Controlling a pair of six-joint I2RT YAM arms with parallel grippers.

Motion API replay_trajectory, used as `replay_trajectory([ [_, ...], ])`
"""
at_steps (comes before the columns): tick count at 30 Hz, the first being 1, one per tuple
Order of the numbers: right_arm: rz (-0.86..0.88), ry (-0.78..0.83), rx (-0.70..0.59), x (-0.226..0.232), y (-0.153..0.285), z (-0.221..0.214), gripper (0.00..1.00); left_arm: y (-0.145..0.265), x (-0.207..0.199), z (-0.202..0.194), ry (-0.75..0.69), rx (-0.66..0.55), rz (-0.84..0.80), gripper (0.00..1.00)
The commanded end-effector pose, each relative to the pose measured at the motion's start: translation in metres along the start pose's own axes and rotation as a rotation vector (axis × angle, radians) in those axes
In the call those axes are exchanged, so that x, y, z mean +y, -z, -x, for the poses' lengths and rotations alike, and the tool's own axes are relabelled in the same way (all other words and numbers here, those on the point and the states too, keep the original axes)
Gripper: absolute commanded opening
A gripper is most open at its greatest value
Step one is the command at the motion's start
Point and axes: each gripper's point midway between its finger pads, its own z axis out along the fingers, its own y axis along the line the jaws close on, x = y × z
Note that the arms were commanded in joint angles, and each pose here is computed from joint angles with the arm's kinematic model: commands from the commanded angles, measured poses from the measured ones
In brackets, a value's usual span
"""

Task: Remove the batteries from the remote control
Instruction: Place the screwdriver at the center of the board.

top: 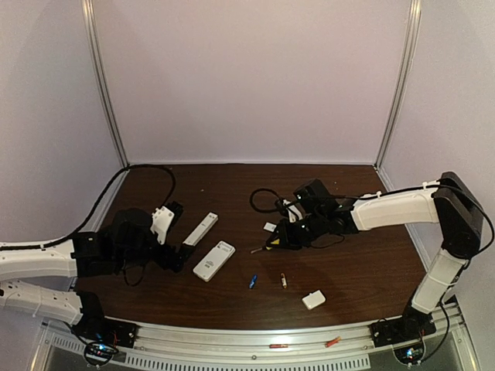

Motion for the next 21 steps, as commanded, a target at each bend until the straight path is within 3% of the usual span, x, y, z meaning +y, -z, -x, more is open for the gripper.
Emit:
replay_trajectory([
  [1, 0.015, -0.003, -0.003, -0.004, 0.001, 0.003, 0.24, 0.007, 0.005, 0.007, -0.004, -0.009, 0.027, 0.97],
  [17, -0.091, 0.006, 0.019, -0.032, 0.033, -0.002, 0.40, 0.001, 0.004, 0.008, -0.001, -0.013, 0.033, 0.97],
  [21, -0.132, 0.025, -0.012, -0.033, 0.055, 0.004, 0.50, 0.001, 0.005, 0.013, -0.014, -0.025, 0.044, 0.97],
])
